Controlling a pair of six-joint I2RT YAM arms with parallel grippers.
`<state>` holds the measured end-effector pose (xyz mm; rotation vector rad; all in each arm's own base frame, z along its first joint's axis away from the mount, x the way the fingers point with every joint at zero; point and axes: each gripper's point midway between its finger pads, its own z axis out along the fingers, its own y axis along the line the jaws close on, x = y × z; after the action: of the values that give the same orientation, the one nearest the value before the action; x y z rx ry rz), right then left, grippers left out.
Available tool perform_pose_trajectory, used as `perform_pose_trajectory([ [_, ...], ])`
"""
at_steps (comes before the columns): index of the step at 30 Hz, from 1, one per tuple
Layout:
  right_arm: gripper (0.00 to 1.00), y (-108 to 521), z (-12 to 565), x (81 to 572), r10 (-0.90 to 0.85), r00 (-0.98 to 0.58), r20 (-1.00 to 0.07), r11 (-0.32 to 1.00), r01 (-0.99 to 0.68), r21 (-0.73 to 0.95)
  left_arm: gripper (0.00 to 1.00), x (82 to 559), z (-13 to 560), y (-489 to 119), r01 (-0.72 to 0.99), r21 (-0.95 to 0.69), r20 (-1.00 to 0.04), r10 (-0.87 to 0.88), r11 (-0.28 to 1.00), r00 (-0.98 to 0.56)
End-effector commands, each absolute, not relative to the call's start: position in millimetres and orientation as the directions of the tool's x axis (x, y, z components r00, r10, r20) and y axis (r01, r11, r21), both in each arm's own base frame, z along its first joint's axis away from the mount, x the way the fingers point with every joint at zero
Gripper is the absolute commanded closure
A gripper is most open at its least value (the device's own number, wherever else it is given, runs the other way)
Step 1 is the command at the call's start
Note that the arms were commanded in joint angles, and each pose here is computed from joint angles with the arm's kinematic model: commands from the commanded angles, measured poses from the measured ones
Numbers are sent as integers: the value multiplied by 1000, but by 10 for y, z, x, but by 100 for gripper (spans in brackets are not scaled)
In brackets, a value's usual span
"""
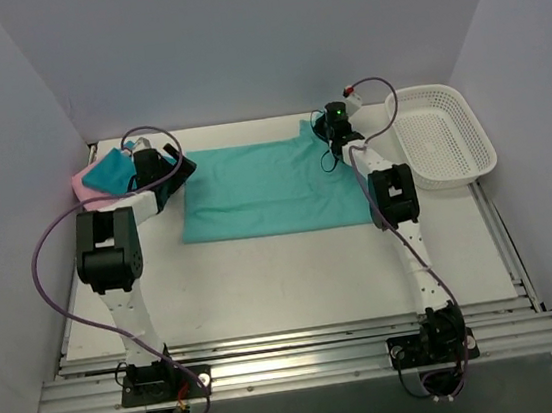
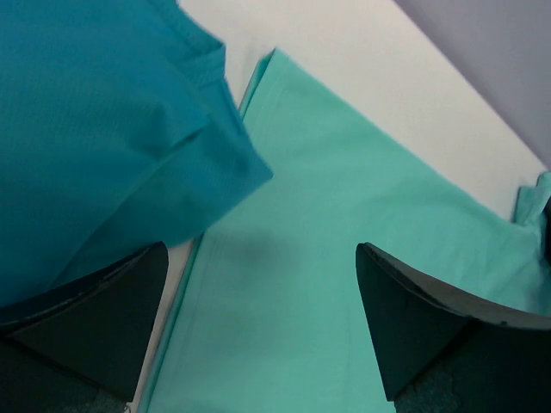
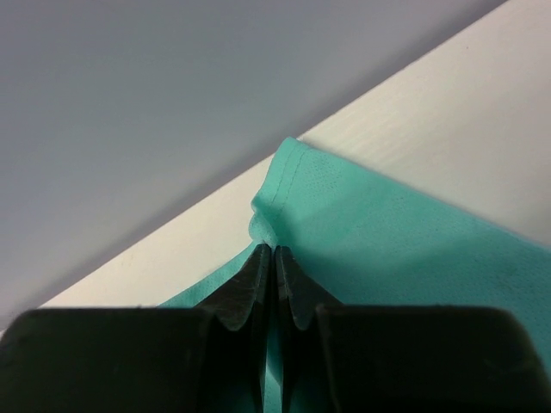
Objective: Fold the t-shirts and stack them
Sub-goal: Grap the side of the flattened tshirt furthest away from the robot with both arms
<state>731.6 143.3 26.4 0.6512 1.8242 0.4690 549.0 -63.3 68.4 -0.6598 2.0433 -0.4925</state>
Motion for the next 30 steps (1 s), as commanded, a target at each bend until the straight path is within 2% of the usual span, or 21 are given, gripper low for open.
perform_pose_trajectory([
  [1,100,1468,827,7255,616,-238,-751,787,167,594,0,5910,905,-659,-223,-640,-621,-666,736,-414],
  [5,100,1484,1032,7153,623,-231,-748,782,144,607,0,6199,1039,-798,-187,-699,-571,-697,690,-434],
  [6,100,1482,997,7117,622,-241,-745,782,143,606,5,6261,1009,-815,-187,-702,-568,-698,688,-437],
  [8,100,1471,1136,7088,627,-228,-745,778,126,616,5,6426,1196,-814,-177,-694,-595,-694,698,-405],
  [9,100,1459,1061,7041,627,-243,-740,778,135,614,5,6489,1080,-778,-197,-672,-608,-683,714,-404],
  [10,100,1438,1142,7030,646,-233,-727,762,134,633,5,6625,1272,-781,-172,-674,-628,-680,718,-379],
  [13,100,1390,1163,6983,694,-228,-683,716,125,686,5,6715,927,-826,-210,-660,-595,-673,721,-440],
  [14,100,1394,1181,6982,704,-224,-673,706,126,697,5,6795,1020,-861,-195,-664,-599,-670,722,-439],
  [15,100,1436,1180,6969,702,-230,-674,708,123,695,5,6808,780,-897,-215,-654,-583,-664,726,-468],
  [20,100,1409,1138,6914,715,-230,-661,696,133,706,6,6824,509,-916,-253,-611,-588,-644,750,-489],
  [30,100,1399,1038,6776,714,-260,-649,693,138,707,7,6558,384,-613,-363,-488,-634,-608,794,-478],
])
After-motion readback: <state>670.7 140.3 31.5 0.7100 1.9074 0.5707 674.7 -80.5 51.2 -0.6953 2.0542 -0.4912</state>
